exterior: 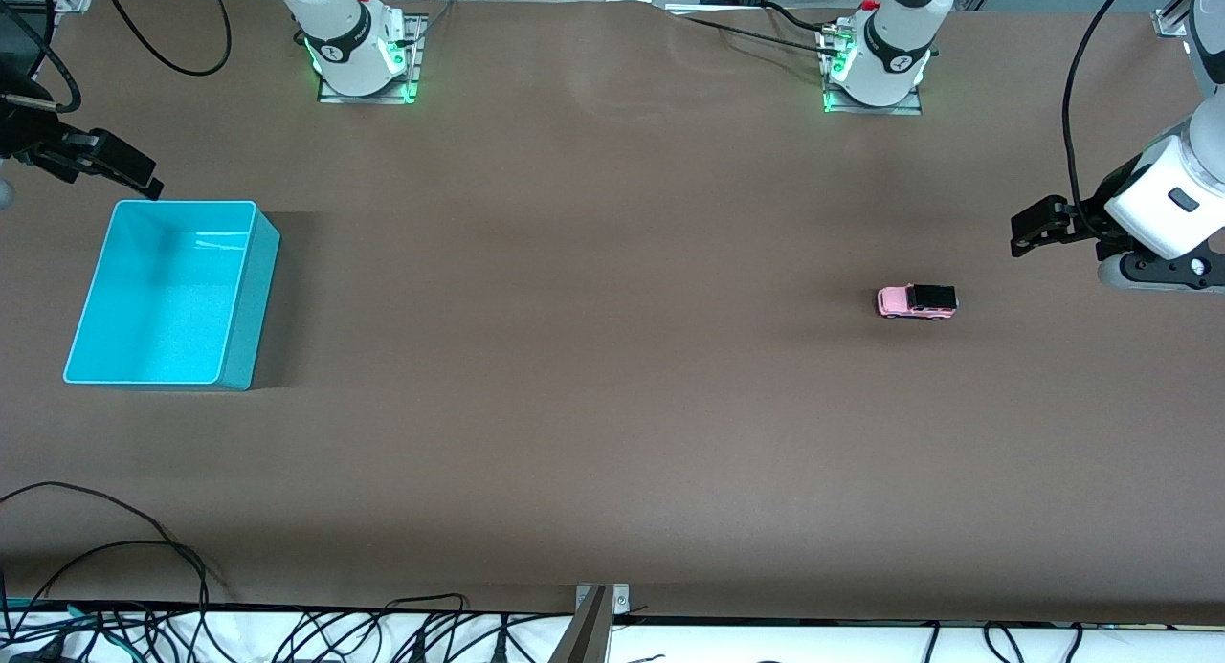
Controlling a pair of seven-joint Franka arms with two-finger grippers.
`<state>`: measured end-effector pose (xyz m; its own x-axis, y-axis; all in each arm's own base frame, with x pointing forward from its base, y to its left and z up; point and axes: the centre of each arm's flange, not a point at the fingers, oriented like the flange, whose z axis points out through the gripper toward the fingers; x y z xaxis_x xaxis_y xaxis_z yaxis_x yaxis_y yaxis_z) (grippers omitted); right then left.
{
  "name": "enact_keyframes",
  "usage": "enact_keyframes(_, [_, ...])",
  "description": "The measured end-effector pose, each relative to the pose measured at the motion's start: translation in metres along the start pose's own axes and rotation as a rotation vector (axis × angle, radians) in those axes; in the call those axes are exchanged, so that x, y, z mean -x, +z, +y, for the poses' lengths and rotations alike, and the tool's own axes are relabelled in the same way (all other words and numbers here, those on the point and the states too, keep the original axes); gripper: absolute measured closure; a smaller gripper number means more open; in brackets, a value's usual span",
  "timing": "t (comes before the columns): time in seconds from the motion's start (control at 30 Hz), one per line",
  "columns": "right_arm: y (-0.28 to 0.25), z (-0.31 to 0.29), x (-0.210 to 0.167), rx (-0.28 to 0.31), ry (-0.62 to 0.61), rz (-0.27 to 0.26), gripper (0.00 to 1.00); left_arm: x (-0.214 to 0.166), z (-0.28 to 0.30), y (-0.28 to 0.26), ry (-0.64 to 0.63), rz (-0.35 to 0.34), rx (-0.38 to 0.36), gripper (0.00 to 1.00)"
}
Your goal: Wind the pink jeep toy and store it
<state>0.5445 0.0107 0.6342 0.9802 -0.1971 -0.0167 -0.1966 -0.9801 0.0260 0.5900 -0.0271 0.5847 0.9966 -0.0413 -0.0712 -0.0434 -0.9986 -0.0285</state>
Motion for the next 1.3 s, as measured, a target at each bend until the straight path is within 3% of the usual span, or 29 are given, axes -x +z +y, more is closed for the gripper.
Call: enact_keyframes(1.3, [0.001, 0.000, -0.001, 0.000, 0.000, -0.002, 0.00, -0.005, 0.000, 0.014, 0.001, -0.030, 0.001, 0.00])
